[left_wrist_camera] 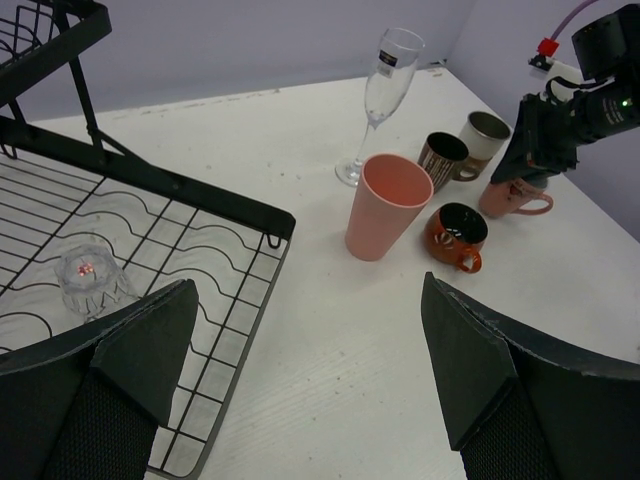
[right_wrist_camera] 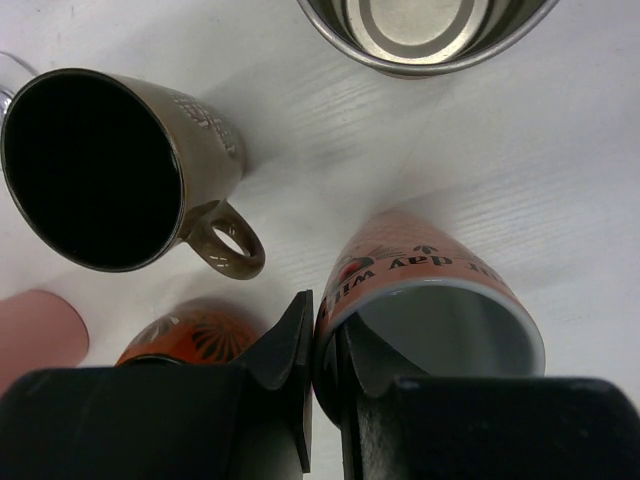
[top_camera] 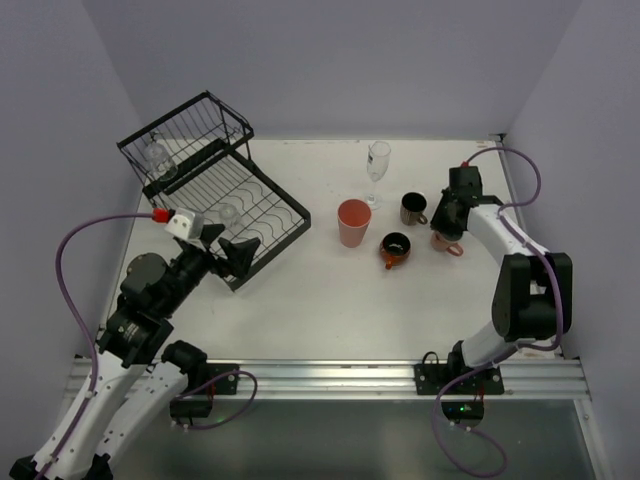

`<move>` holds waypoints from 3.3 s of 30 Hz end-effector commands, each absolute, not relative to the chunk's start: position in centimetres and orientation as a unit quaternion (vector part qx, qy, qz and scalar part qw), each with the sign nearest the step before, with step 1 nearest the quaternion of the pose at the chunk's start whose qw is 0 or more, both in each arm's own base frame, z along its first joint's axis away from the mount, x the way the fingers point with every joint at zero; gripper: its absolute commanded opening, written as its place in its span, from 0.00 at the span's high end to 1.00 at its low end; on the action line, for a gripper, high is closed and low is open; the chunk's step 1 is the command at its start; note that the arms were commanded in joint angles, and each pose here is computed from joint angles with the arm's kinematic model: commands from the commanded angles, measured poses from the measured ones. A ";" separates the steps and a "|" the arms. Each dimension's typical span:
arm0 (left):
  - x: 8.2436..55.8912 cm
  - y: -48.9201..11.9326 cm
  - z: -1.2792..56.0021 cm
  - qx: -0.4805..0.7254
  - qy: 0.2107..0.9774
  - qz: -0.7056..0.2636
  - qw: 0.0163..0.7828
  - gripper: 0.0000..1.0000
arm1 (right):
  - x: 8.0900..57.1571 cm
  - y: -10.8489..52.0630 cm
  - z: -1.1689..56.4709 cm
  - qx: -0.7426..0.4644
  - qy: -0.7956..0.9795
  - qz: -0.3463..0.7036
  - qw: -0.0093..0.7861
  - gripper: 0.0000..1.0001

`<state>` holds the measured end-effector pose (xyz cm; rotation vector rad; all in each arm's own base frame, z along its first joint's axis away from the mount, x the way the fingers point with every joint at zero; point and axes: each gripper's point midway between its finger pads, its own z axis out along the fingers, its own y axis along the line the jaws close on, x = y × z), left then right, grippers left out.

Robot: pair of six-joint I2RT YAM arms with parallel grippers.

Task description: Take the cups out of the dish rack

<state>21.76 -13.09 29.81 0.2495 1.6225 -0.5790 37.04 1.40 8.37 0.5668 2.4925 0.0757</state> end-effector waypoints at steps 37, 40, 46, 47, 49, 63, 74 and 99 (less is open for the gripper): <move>30.2 -8.2 40.3 -0.059 0.712 -0.099 0.693 0.00 | 29.2 9.1 26.7 0.137 0.743 0.334 0.564 0.10; 32.8 -7.9 39.6 -0.078 0.737 -0.051 0.669 0.01 | 27.7 11.3 26.1 0.102 0.741 0.378 0.546 0.12; 32.6 -12.9 30.7 -0.055 0.804 -0.154 0.571 0.17 | 26.1 13.7 23.8 0.067 0.747 0.399 0.528 0.12; 32.4 -12.9 29.2 -0.063 0.808 -0.156 0.564 0.17 | 26.0 13.9 24.1 0.061 0.741 0.402 0.535 0.12; 32.4 -12.2 27.5 -0.101 0.798 -0.156 0.572 0.17 | 25.7 14.6 24.1 0.046 0.740 0.408 0.533 0.12; 38.3 -6.7 16.3 -0.221 0.778 0.032 0.587 0.16 | 24.8 16.8 24.0 0.005 0.739 0.445 0.506 0.14; 40.3 -4.1 12.6 -0.219 0.784 0.080 0.576 0.16 | 24.4 17.8 24.1 -0.016 0.741 0.462 0.487 0.14; 45.2 -3.9 11.1 -0.167 0.803 0.095 0.564 0.44 | 22.8 18.7 26.8 -0.043 0.718 0.490 0.493 0.15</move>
